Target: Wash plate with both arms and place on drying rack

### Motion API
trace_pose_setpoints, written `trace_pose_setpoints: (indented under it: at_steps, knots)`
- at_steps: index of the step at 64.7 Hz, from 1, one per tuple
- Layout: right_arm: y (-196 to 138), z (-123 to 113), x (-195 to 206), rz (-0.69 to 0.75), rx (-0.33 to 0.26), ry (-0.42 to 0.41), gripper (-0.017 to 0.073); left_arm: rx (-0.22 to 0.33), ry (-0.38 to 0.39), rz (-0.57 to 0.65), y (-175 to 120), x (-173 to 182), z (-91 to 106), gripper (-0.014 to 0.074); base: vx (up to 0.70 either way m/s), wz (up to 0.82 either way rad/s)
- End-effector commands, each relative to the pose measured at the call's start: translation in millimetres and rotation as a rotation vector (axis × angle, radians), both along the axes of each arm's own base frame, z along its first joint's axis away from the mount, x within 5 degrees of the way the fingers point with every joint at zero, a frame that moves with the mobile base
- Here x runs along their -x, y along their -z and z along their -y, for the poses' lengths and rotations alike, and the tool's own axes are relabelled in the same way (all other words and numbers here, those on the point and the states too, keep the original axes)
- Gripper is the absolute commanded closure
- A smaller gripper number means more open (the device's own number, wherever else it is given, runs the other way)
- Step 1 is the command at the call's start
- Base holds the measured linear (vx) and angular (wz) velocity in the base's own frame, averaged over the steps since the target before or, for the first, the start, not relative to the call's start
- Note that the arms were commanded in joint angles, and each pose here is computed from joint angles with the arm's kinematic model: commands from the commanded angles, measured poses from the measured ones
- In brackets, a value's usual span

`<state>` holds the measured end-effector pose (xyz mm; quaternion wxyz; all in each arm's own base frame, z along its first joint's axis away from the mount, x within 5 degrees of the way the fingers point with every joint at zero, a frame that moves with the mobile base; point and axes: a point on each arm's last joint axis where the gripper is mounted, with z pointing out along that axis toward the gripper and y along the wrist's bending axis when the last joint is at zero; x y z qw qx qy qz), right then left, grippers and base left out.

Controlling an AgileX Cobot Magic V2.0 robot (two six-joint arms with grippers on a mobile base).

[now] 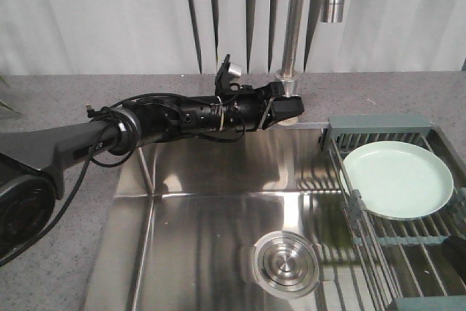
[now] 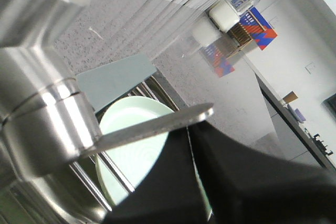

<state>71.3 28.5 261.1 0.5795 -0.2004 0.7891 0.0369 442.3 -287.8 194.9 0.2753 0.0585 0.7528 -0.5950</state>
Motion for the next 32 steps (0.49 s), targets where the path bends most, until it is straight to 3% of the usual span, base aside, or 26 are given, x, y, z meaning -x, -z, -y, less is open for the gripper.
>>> trace_pose_setpoints:
  at_steps: [1,16,32]
  knots:
    - [-12,2,-2,0.057,-0.027,0.035,0.0561,0.123,-0.02,0.055,-54,1,1.2,0.06,0.0,0.0]
    - [-12,2,-2,0.058,-0.027,0.035,0.0561,0.117,-0.106,0.042,-56,-7,-1.5,0.06,0.0,0.0]
    - [-12,2,-2,0.06,-0.027,0.039,0.0561,0.125,-0.136,0.08,-70,-12,-1.7,0.06,0.0,0.0]
